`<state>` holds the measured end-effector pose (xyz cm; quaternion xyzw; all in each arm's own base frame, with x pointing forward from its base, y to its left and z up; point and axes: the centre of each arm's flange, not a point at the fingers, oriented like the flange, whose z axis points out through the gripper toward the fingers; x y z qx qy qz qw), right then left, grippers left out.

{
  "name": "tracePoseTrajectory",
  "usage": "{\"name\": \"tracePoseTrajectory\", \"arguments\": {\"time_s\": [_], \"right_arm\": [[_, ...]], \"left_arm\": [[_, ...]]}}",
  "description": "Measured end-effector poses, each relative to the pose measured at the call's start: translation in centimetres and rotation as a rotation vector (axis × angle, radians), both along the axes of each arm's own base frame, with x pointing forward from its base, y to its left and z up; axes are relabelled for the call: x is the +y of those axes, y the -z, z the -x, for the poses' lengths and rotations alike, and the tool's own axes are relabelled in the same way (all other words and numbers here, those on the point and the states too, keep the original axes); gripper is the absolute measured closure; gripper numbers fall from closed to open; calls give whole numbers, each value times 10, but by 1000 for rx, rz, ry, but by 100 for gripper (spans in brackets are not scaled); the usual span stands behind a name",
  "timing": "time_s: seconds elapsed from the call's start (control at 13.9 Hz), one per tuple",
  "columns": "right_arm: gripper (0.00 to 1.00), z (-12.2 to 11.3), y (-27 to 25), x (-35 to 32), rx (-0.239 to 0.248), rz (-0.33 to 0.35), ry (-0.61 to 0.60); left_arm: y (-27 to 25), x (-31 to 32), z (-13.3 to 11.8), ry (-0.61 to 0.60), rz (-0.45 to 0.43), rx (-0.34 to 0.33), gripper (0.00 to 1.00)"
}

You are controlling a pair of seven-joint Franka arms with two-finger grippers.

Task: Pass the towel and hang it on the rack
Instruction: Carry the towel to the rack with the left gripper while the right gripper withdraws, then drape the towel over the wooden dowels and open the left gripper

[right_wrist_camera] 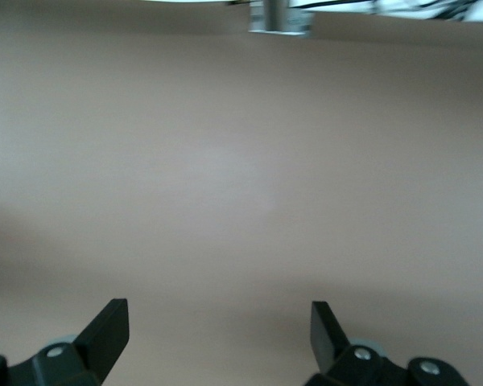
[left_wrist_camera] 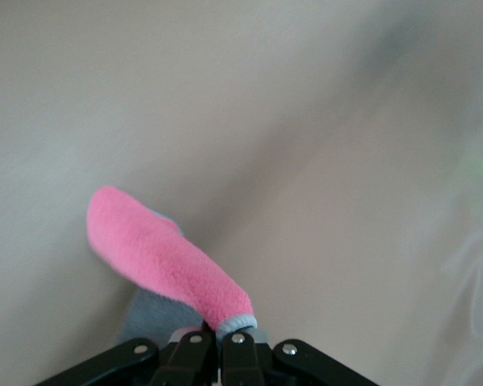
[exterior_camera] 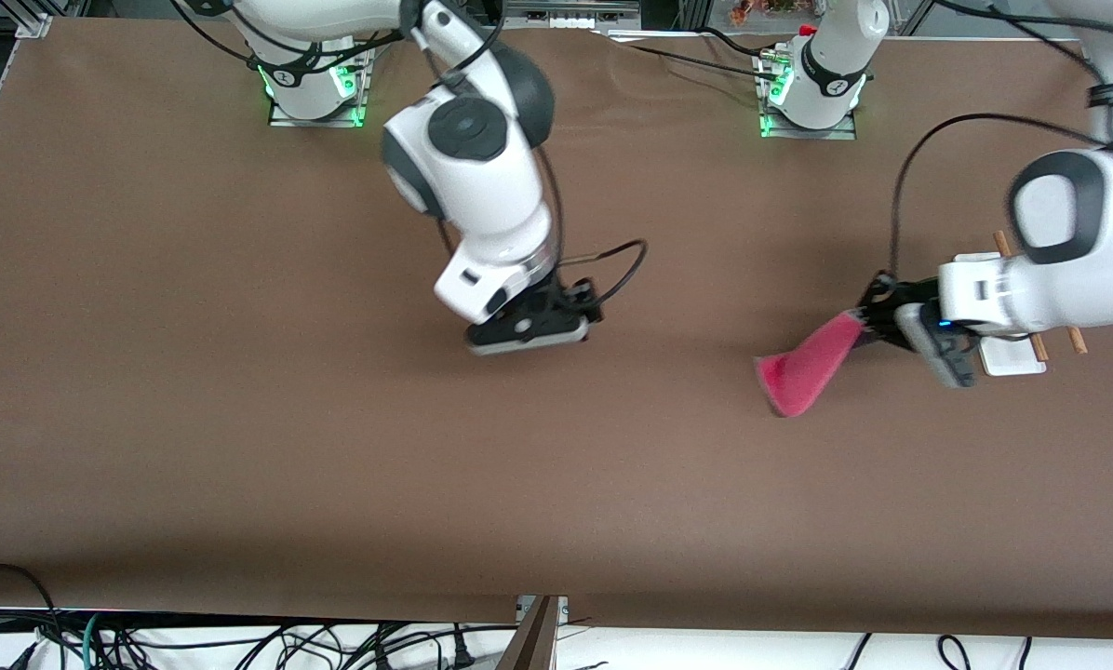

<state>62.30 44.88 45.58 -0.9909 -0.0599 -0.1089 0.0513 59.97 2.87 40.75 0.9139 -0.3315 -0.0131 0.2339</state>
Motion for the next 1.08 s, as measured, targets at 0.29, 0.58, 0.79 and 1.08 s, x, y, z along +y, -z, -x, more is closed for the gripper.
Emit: {"name": "tracePoseTrajectory", "arguments": {"time_s": [0.29, 0.58, 0.79, 1.08], "right_arm": [[0, -62, -32, -138, 19, 64, 63], [0, -97, -61, -282, -2, 135, -49], [0, -84, -72, -365, 36, 175, -25], [0, -21, -88, -401, 116, 209, 17]], "left_arm": [[-18, 106, 26, -30, -36, 22, 98], [-22, 197, 61, -5, -42, 12, 98], [-44, 257, 88, 43, -42, -16, 98], [-23, 329, 130, 115, -17, -41, 98]]}}
